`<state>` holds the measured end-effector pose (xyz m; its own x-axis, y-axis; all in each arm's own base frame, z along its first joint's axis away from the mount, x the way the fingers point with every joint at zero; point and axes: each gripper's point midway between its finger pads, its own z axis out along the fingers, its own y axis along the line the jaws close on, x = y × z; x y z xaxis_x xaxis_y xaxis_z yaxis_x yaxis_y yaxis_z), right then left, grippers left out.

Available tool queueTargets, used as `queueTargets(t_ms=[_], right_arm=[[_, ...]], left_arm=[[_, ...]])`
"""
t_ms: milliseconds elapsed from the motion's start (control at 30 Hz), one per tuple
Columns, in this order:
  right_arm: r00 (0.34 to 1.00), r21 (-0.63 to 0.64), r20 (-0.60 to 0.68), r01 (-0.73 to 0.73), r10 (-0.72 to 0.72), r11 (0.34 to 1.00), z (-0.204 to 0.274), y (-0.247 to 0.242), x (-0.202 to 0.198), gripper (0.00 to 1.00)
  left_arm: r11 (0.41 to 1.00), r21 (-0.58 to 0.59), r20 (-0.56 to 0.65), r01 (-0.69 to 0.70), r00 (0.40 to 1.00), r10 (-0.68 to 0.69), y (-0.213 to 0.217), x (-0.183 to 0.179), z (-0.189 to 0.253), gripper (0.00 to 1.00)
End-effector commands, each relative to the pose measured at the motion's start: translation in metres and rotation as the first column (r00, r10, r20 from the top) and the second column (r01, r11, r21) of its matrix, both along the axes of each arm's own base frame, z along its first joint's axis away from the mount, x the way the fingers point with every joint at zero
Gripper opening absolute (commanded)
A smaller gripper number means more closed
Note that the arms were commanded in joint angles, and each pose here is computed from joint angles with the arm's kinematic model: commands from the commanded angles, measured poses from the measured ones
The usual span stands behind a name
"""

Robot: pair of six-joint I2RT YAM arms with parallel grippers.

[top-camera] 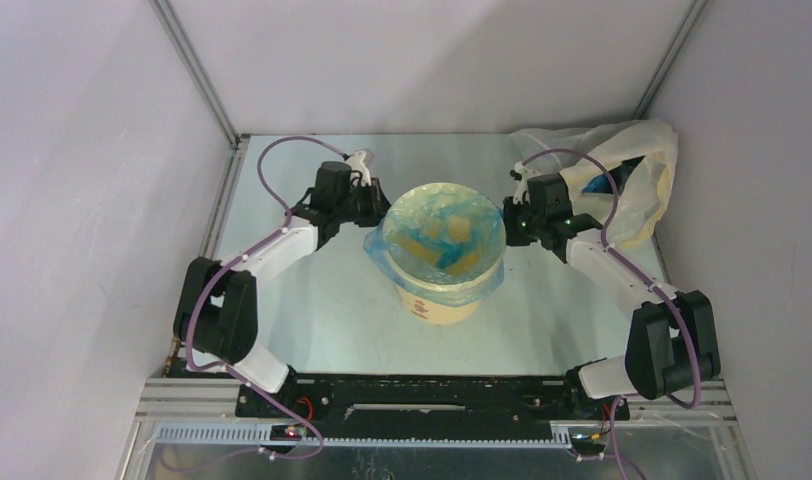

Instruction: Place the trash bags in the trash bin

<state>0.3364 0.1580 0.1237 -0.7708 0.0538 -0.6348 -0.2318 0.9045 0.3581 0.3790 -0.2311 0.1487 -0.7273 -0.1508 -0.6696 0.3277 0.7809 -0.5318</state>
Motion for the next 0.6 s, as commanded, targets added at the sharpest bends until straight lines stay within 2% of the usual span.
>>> queueTargets(t_ms=[0, 67, 133, 233, 400, 500, 567], right_arm=[[0.993, 0.031, 0.108, 0.039, -0.042, 0.999, 0.035, -0.008, 0.012, 0.12], [0.990, 0.018, 0.124, 0.066, -0.068, 0.998, 0.048, -0.017, 0.012, 0.30], [0.986, 0.000, 0.136, 0.095, -0.094, 0.995, 0.061, -0.027, 0.011, 0.40], [0.979, -0.041, 0.150, 0.142, -0.135, 0.989, 0.081, -0.041, 0.007, 0.51], [0.957, -0.043, 0.239, 0.178, -0.163, 0.983, 0.128, -0.053, -0.007, 0.52], [0.938, -0.017, 0.329, 0.120, -0.108, 0.993, 0.167, -0.045, -0.023, 0.47], [0.919, -0.009, 0.389, 0.069, -0.060, 0.998, 0.193, -0.036, -0.035, 0.38]], left_arm=[[0.998, -0.011, 0.101, -0.060, 0.993, 0.061, 0.012, 0.010, 0.032, 0.32], [0.995, -0.009, 0.127, -0.099, 0.987, 0.099, 0.025, 0.012, 0.045, 0.35], [0.990, -0.006, 0.158, -0.139, 0.978, 0.138, 0.038, 0.012, 0.059, 0.44], [0.982, -0.012, 0.209, -0.189, 0.960, 0.187, 0.056, 0.007, 0.084, 0.58], [0.963, -0.046, 0.285, -0.266, 0.920, 0.268, 0.079, -0.016, 0.112, 0.69], [0.954, -0.088, 0.284, -0.285, 0.911, 0.299, 0.086, -0.038, 0.106, 0.69], [0.953, -0.132, 0.281, -0.274, 0.911, 0.301, 0.086, -0.055, 0.103, 0.67]])
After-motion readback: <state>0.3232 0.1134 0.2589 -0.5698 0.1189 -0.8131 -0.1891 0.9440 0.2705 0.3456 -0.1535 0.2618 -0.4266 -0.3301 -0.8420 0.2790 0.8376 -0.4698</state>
